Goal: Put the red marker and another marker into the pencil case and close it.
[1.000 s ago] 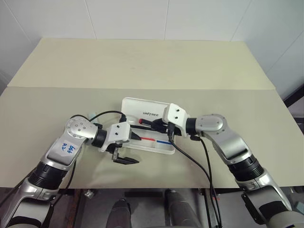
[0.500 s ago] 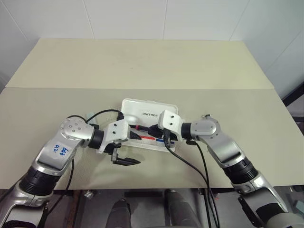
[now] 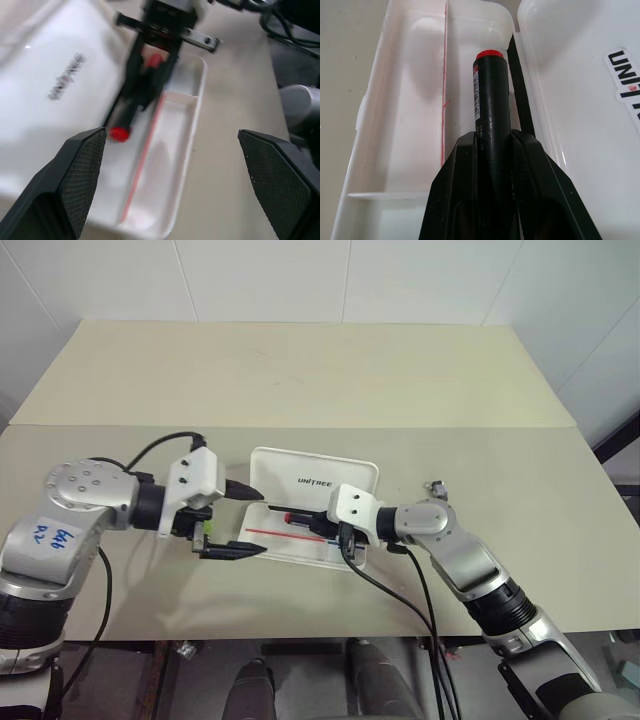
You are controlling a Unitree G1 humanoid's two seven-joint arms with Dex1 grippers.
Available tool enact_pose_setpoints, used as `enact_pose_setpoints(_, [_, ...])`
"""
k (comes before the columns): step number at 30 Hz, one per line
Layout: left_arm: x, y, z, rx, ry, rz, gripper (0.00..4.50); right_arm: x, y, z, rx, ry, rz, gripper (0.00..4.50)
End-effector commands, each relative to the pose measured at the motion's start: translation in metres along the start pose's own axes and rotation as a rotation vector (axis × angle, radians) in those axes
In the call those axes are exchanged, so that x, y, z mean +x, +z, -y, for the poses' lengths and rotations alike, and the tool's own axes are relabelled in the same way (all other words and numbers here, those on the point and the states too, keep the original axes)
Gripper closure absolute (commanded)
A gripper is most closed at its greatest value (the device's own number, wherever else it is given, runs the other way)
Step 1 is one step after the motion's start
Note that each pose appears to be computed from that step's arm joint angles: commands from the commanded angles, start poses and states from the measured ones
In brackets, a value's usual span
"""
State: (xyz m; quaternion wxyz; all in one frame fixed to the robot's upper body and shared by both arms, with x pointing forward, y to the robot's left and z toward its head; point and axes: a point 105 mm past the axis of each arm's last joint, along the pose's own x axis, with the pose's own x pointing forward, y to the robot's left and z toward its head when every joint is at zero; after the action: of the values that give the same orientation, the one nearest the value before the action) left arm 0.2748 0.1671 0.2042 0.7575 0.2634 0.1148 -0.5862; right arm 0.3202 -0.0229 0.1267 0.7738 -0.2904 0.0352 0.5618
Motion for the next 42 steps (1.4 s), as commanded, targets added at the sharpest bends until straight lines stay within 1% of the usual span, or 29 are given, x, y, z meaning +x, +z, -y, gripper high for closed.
enact_pose_setpoints(1, [-0.025,0.001,-0.012,0.046,0.070,-0.006,0.00,0.001,0.011,0.004,-0.028,-0.018,0.029,3.91])
enact_pose_setpoints(7, [-0.046,-0.010,-0.025,0.053,0.138,-0.026,0.00,0.001,0.017,0.003,-0.048,-0.013,0.035,3.91])
enact_pose_setpoints(8, [-0.048,-0.011,-0.026,0.054,0.143,-0.029,0.00,0.001,0.017,0.002,-0.050,-0.009,0.035,3.19])
enact_pose_setpoints(9, [-0.048,-0.011,-0.027,0.057,0.143,-0.026,0.00,0.001,0.018,0.001,-0.052,-0.006,0.036,2.96])
enact_pose_setpoints(10, [-0.048,-0.011,-0.027,0.059,0.142,-0.023,0.00,0.001,0.019,0.000,-0.053,-0.002,0.036,2.55])
enact_pose_setpoints(17, [-0.036,-0.008,-0.024,0.062,0.115,0.021,0.00,-0.006,0.027,-0.009,-0.061,0.032,0.056,0.19])
enact_pose_setpoints(18, [-0.034,-0.008,-0.024,0.062,0.113,0.027,0.00,-0.008,0.030,-0.011,-0.060,0.039,0.065,0.04])
enact_pose_setpoints(23, [-0.023,-0.009,-0.025,0.068,0.104,0.040,0.00,-0.014,0.040,-0.015,-0.042,0.048,0.120,0.04])
enact_pose_setpoints(29, [-0.011,-0.004,-0.033,0.093,0.134,0.078,0.00,-0.019,0.045,-0.015,-0.042,0.044,0.169,0.04])
enact_pose_setpoints(32, [-0.014,-0.005,-0.042,0.109,0.201,0.087,0.00,-0.026,0.054,-0.020,-0.045,0.067,0.228,0.04])
enact_pose_setpoints(36, [-0.023,-0.016,-0.055,0.098,0.303,0.033,0.00,-0.038,0.064,-0.025,-0.038,0.097,0.293,0.04])
enact_pose_setpoints(40, [-0.028,-0.018,-0.064,0.068,0.404,0.044,0.00,-0.049,0.067,-0.026,-0.043,0.108,0.323,0.04])
enact_pose_setpoints(42, [-0.032,-0.017,-0.071,0.028,0.488,0.059,0.00,-0.058,0.072,-0.029,-0.045,0.129,0.362,0.04])
